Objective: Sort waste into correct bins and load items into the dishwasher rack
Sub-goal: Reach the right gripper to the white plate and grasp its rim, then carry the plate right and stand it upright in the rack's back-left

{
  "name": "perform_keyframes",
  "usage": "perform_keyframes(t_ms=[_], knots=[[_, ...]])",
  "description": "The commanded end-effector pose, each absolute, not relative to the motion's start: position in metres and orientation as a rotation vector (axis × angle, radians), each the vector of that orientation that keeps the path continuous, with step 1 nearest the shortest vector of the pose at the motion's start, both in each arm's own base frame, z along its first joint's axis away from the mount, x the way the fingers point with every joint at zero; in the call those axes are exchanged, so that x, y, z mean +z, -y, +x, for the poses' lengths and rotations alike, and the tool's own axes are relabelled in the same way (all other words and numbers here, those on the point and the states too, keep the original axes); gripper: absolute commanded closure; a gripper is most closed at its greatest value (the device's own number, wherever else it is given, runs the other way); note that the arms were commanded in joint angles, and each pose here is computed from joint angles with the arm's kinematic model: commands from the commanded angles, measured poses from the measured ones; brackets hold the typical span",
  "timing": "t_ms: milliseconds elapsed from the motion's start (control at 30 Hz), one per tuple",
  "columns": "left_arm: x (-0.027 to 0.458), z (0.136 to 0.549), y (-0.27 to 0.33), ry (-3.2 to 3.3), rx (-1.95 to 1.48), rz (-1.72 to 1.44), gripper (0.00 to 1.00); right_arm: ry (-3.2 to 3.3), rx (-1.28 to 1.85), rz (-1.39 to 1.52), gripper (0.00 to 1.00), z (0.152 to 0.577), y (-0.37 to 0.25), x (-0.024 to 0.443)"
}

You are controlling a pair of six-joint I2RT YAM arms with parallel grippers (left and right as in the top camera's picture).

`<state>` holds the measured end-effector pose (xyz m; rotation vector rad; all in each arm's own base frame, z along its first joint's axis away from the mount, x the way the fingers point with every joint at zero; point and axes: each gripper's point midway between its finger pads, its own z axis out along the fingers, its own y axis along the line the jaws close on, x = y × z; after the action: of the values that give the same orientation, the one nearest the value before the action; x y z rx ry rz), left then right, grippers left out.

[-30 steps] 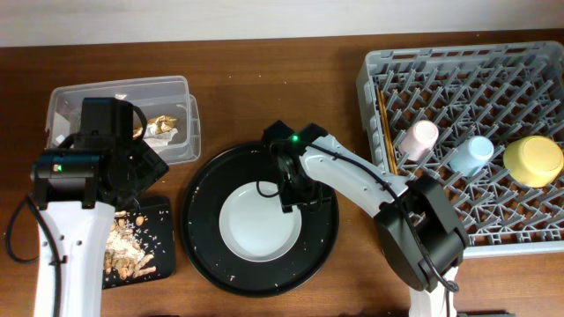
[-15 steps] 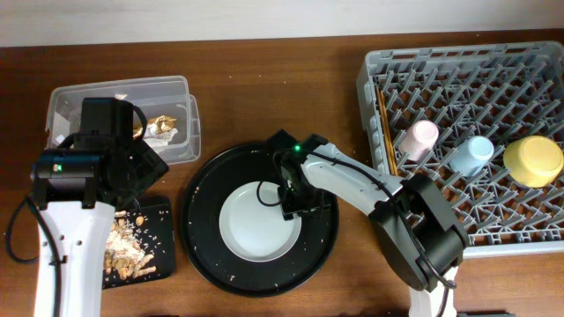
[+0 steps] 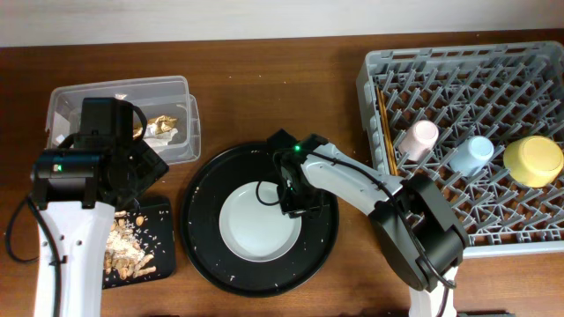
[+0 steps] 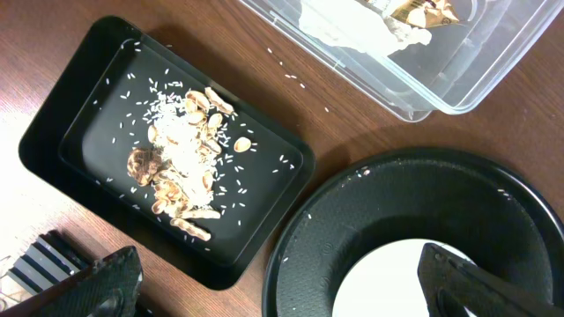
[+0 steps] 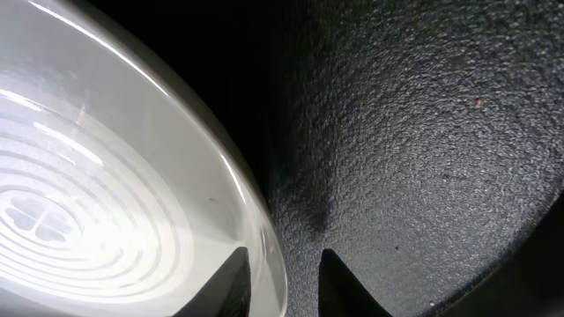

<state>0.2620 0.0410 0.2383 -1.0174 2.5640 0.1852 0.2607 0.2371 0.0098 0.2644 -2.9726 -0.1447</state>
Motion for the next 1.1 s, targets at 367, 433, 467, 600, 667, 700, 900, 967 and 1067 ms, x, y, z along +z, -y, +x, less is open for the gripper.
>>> perform_keyframes(t_ms=[367, 433, 467, 600, 667, 700, 900, 967, 1067], knots=[[0.244, 0.263, -0.043, -2.537, 0.178, -1.037, 0.01, 2.970, -0.150, 0.185, 0.96, 0.259, -0.234, 0.007], [0.244, 0.263, -0.043, -2.537, 0.178, -1.037, 0.01, 2.976, -0.156, 0.163, 0.96, 0.263, -0.230, 0.014], [0.244, 0.263, -0.043, -2.537, 0.178, -1.037, 0.01, 2.984, -0.164, 0.146, 0.96, 0.267, -0.227, 0.020], [0.244, 0.263, -0.043, -2.537, 0.178, -1.037, 0.01, 3.033, -0.219, 0.138, 0.96, 0.294, -0.213, 0.071], [0.244, 0.263, -0.043, -2.537, 0.178, -1.037, 0.01, 3.083, -0.236, 0.115, 0.96, 0.310, -0.198, 0.108], [0.244, 0.263, -0.043, -2.537, 0.178, -1.037, 0.01, 3.115, -0.217, 0.085, 0.96, 0.318, -0.189, 0.123], [0.244, 0.263, -0.043, -2.537, 0.178, -1.037, 0.01, 3.366, 0.016, -0.225, 0.96, 0.368, -0.097, 0.223], [0.244, 0.263, -0.043, -2.537, 0.178, -1.037, 0.01, 3.412, 0.116, -0.333, 0.96, 0.376, -0.067, 0.242], [0.244, 0.263, -0.043, -2.537, 0.178, -1.037, 0.01, 3.447, 0.342, -0.576, 0.96, 0.388, -0.015, 0.260]])
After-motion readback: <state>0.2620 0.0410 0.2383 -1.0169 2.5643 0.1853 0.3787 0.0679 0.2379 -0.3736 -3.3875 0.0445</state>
